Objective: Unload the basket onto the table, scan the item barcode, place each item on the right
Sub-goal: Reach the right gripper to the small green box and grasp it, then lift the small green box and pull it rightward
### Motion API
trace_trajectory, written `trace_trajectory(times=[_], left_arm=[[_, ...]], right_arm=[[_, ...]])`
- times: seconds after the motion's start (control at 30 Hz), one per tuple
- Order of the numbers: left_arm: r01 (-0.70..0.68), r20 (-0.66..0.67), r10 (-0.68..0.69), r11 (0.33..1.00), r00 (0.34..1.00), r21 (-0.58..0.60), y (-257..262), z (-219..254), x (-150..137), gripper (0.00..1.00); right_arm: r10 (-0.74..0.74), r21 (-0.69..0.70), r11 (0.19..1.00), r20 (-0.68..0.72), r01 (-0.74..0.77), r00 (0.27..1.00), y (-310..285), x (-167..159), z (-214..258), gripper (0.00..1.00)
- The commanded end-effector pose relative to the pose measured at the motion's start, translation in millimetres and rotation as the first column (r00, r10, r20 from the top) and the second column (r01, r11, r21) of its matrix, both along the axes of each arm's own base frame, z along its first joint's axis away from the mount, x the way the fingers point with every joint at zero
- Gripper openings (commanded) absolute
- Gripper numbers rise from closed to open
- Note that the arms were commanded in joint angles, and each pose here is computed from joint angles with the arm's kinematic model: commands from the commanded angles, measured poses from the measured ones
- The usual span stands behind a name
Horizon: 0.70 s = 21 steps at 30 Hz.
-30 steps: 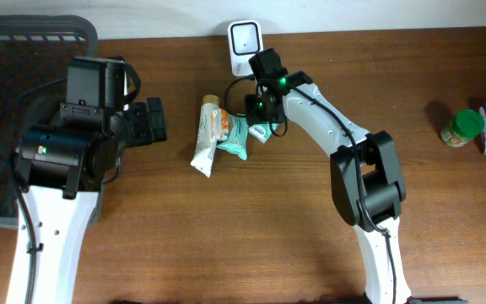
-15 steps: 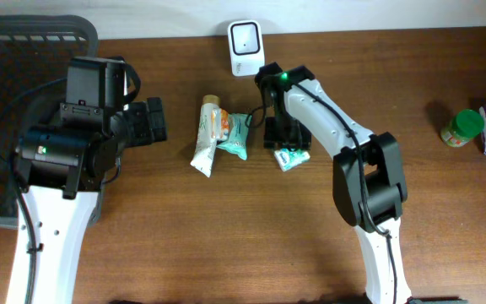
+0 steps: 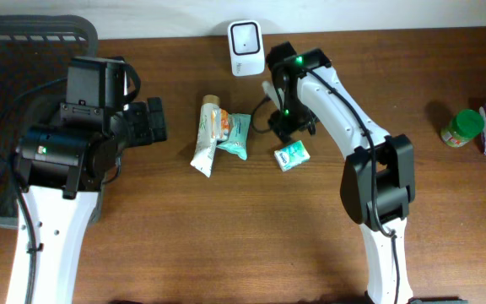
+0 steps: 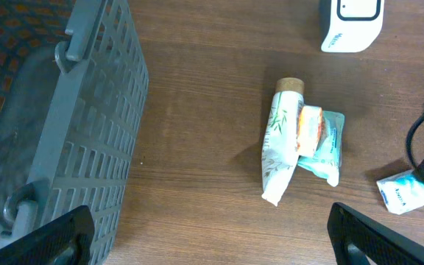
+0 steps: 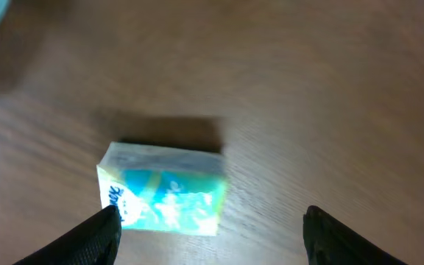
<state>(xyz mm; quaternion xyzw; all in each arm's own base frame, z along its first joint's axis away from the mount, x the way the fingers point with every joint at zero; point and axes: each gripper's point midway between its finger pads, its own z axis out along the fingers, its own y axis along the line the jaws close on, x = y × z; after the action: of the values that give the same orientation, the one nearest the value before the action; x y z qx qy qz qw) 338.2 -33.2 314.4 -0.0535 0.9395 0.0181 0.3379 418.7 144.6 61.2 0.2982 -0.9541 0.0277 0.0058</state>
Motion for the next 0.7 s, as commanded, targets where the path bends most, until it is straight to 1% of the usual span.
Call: trace_trajectory(times=[0.0,0.07,0.17,0.23,0.33,0.4,0.47,0.53,0.57,0.6,0.67], left_arm=[[0.0,0.0,0.0,1.0,1.0,0.02,3.5,0.2,0.0,0.99],[0.0,0.0,0.0,1.0,1.0,0.02,3.5,0.2,0.0,0.99],[0.0,0.0,0.0,1.0,1.0,0.02,3.5,0.2,0.0,0.99],[0.0,0.0,0.0,1.0,1.0,0.021,3.6,0.2,0.0,0.99],[0.0,0.0,0.0,1.0,1.0,0.021,3.6,0.2,0.0,0.99],[0.0,0.0,0.0,1.0,1.0,0.021,3.6,0.2,0.0,0.99],[0.0,0.0,0.0,1.0,1.0,0.021,3.6,0.2,0.0,0.99],[0.0,0.0,0.0,1.0,1.0,0.021,3.6,0.2,0.0,0.99],[0.0,0.0,0.0,1.0,1.0,0.021,3.5,0.2,0.0,0.99],[0.0,0.0,0.0,1.0,1.0,0.021,3.6,0.2,0.0,0.99],[0.0,0.0,0.0,1.0,1.0,0.021,3.6,0.2,0.0,0.99]], right_arm=[[0.181,0.095,0.98,-0.045,-0.176,0.982,10.6,-11.2,-14.0,0.75],[0.195,0.098,0.977,-0.036,-0.191,0.98,11.4,-9.4,-18.1,0.76],[0.212,0.098,0.973,-0.036,-0.208,0.977,10.5,-10.1,-23.9,0.74],[0.205,0.099,0.975,-0.056,-0.198,0.977,6.3,-14.5,-29.8,0.65],[0.186,0.1,0.979,-0.08,-0.178,0.979,1.5,-21.0,-41.4,0.65],[0.182,0.124,0.978,-0.106,-0.169,0.978,2.5,-28.7,-48.5,0.65],[0.165,0.158,0.977,-0.135,-0.143,0.977,6.6,-36.6,-50.7,0.57],[0.072,0.158,0.986,-0.15,-0.048,0.986,8.9,-38.0,-50.2,0.47],[-0.004,0.146,0.989,-0.155,0.027,0.988,9.3,-37.2,-49.5,0.39],[-0.095,0.133,0.984,-0.161,0.117,0.982,9.4,-36.5,-48.2,0.35],[-0.291,0.105,0.945,-0.168,0.311,0.942,9.0,-33.9,-45.8,0.34]])
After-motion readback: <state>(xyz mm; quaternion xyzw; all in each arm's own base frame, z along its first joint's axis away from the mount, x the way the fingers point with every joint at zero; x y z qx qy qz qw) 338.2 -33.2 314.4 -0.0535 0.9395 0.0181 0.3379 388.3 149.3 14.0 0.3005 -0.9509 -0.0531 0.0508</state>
